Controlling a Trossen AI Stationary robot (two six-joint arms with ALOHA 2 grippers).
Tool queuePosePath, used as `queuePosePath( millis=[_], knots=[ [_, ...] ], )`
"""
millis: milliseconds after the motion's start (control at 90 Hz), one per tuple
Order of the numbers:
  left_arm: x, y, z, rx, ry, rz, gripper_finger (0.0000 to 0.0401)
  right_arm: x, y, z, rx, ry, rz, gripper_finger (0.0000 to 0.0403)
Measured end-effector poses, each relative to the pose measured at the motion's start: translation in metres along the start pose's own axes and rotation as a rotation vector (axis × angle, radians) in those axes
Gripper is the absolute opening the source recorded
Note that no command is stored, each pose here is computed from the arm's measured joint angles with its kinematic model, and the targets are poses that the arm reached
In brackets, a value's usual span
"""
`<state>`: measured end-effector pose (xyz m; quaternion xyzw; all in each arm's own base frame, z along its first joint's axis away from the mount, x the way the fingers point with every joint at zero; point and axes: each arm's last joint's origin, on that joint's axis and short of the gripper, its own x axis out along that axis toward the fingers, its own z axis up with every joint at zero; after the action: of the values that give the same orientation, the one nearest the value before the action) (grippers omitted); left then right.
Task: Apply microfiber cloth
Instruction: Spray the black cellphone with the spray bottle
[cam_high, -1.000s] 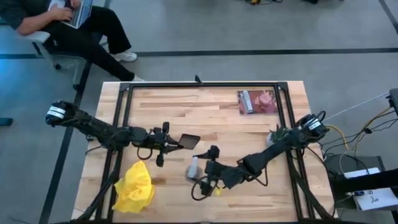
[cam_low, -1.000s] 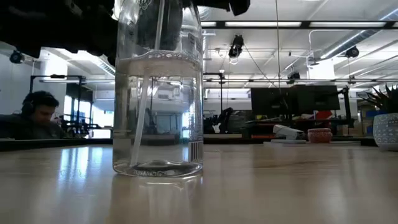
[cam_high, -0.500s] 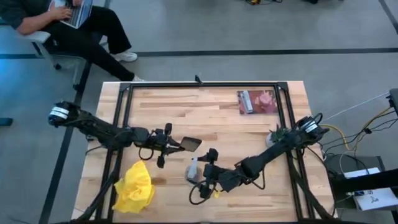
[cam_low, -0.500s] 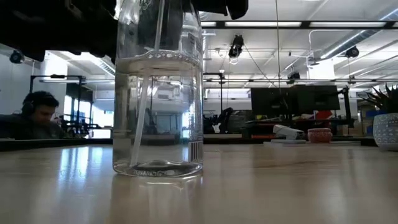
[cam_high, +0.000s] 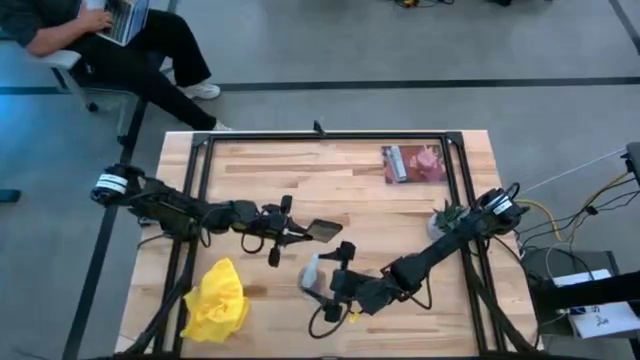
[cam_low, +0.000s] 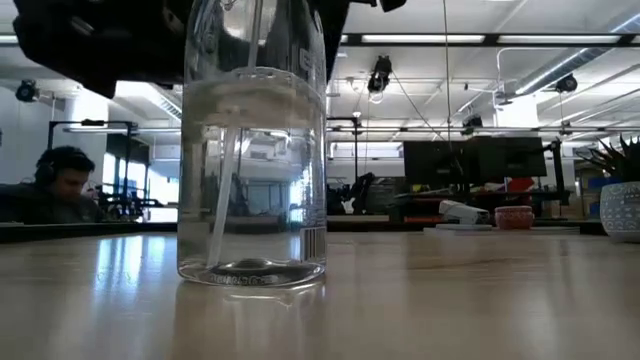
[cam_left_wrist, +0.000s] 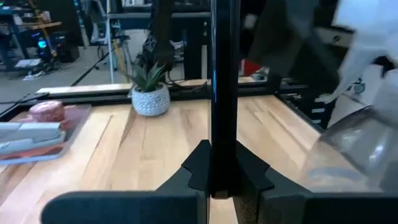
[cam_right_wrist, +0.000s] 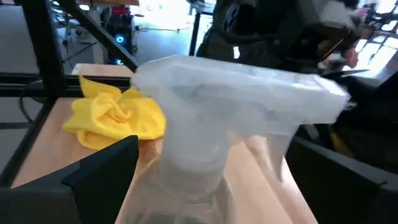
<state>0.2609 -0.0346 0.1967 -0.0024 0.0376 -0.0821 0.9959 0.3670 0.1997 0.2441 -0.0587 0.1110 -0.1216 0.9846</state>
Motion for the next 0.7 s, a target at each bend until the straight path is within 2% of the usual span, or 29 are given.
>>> queuePosePath(
  millis=[211, 489, 700],
  knots=[
    [-0.0029, -0.0004, 0.0067, 0.008, -0.034, -0.003, 0.0015, 0.0, 0.0004, 0.0032, -0.002, -0.007, 0.001, 0.0382],
    [-0.0037, -0.0004, 0.0048, 0.008, -0.021, -0.002, 0.0016, 0.0, 0.0003, 0.0031, 0.054, -0.006, -0.001, 0.0382],
    [-0.0037, -0.0004, 0.0051, 0.017, -0.024, -0.001, 0.0016, -0.0005, -0.0012, 0.002, 0.108, -0.007, -0.071, 0.0382]
  ],
)
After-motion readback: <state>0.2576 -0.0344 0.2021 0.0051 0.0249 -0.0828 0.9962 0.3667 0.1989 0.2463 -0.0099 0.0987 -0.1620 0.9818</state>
